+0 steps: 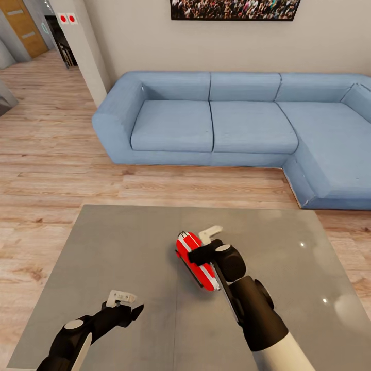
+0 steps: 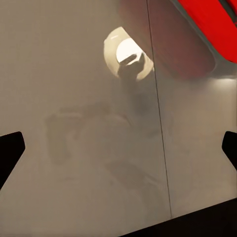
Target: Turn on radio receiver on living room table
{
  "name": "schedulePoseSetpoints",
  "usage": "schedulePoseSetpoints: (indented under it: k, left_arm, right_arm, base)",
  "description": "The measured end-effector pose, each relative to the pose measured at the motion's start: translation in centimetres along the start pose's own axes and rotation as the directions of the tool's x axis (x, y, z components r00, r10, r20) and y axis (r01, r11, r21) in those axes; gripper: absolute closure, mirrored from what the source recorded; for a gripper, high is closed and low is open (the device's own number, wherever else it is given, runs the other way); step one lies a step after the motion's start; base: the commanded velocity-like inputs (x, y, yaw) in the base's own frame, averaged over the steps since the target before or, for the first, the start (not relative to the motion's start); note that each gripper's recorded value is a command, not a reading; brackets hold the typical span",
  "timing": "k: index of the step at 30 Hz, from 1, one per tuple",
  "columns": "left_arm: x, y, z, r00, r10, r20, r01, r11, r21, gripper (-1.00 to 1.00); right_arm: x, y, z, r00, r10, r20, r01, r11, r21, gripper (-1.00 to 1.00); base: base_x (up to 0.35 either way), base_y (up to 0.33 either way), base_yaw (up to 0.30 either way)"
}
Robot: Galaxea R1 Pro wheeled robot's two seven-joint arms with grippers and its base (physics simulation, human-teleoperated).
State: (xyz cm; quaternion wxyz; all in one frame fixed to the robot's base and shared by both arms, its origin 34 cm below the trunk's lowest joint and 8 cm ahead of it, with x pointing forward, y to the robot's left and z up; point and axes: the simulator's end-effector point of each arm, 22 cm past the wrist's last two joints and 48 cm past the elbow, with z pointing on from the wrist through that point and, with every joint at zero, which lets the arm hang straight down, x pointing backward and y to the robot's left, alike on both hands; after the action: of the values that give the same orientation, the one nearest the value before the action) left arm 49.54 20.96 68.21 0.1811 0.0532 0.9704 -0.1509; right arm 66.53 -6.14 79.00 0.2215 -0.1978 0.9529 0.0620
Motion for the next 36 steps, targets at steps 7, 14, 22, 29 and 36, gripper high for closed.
schedulePoseSetpoints:
  k: [7, 14, 22, 29, 36]
  left_arm:
    - [0.0, 0.0, 0.0, 1.000, 0.000, 0.000, 0.000, 1.000, 0.000, -1.00]
    - [0.0, 0.0, 0.0, 1.000, 0.000, 0.001, 0.000, 1.000, 0.000, -1.00]
    - [0.0, -0.2, 0.0, 1.000, -0.002, 0.002, 0.002, 1.000, 0.002, -1.00]
    - [-0.1, -0.3, 0.1, 1.000, -0.004, 0.003, 0.004, 1.000, 0.005, -1.00]
    - [-0.1, -0.4, 0.1, 1.000, -0.004, 0.003, 0.004, 1.000, 0.006, -1.00]
  right_arm:
    - [-0.2, 0.5, -0.1, 1.000, 0.001, 0.003, -0.001, 1.000, -0.011, -1.00]
    - [0.0, 0.6, 0.1, 1.000, 0.002, -0.002, -0.002, 1.000, -0.015, -1.00]
    - [-0.1, 0.5, 0.2, 1.000, -0.001, 0.004, 0.001, 1.000, -0.011, -1.00]
    - [0.4, 0.4, 0.8, 1.000, -0.008, -0.014, 0.008, 1.000, -0.003, -1.00]
    - [-0.2, -0.3, 1.9, 0.999, -0.025, -0.025, 0.025, 1.000, 0.006, -1.00]
  base:
    - [0.000, 0.000, 0.000]
    - [0.000, 0.000, 0.000]
    - [0.000, 0.000, 0.000]
    - [0.000, 0.000, 0.000]
    - [0.000, 0.000, 0.000]
